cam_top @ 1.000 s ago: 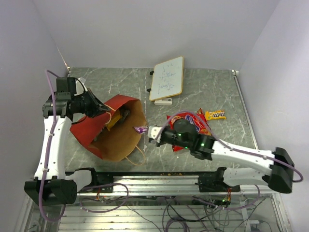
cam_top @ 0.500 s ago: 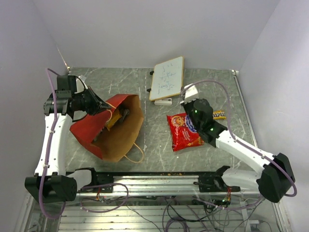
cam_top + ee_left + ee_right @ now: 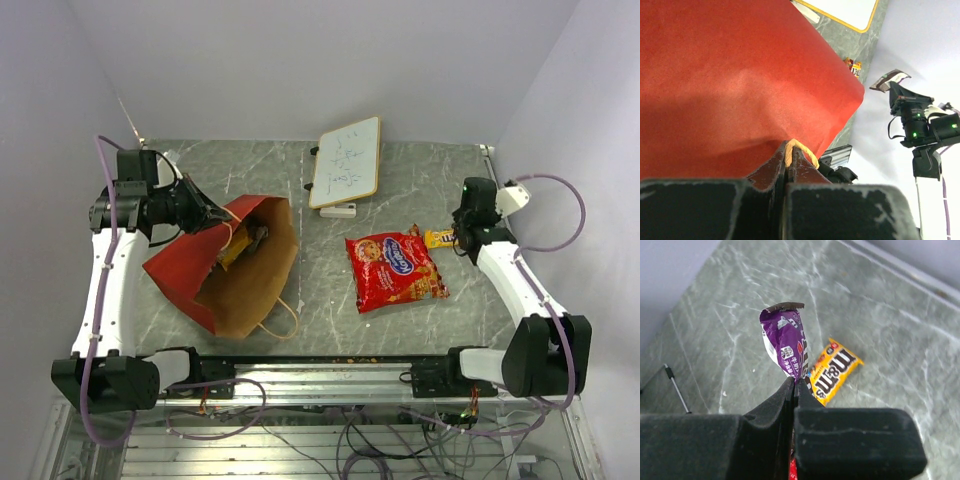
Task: Take the snacks out of the paper bag
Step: Place the snack at the center of the board.
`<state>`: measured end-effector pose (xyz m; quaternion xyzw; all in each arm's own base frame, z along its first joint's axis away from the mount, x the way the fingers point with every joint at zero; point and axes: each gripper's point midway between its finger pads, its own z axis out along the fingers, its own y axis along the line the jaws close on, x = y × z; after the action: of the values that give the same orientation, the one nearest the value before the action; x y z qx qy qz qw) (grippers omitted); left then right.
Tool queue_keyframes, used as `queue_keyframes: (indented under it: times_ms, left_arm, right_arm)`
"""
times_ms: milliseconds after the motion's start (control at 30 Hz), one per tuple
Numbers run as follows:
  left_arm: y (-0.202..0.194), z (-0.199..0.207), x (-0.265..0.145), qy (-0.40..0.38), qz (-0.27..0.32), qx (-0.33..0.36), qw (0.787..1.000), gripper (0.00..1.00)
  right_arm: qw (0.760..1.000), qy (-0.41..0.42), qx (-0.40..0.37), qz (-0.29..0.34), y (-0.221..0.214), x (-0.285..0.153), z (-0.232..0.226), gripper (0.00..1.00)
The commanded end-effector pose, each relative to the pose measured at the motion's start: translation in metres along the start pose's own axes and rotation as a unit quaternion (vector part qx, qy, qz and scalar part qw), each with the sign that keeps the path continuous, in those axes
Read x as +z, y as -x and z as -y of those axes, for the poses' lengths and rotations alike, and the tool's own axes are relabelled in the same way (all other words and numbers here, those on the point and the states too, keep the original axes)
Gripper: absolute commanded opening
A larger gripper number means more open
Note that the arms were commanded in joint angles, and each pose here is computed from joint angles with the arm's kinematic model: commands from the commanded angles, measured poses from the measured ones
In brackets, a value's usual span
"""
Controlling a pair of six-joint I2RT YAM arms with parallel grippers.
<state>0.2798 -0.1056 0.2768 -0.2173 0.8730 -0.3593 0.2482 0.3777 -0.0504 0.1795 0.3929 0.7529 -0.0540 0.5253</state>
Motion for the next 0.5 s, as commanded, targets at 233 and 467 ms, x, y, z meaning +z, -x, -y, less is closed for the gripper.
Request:
queue_keyframes:
  times_ms: [233, 467]
  left_arm:
    - [-0.008, 0.009, -0.003, -0.026, -0.016, 0.009, 1.000, 0.07]
    - [-0.009, 0.008, -0.011, -0.008, -0.011, 0.024, 1.000, 0.07]
  right_arm:
    - [0.962, -0.132, 0.217, -0.095, -0.067, 0.009, 0.072, 0.00]
    - [0.938, -0.166, 0.280, -0.121, -0.097, 0.011, 0.087, 0.00]
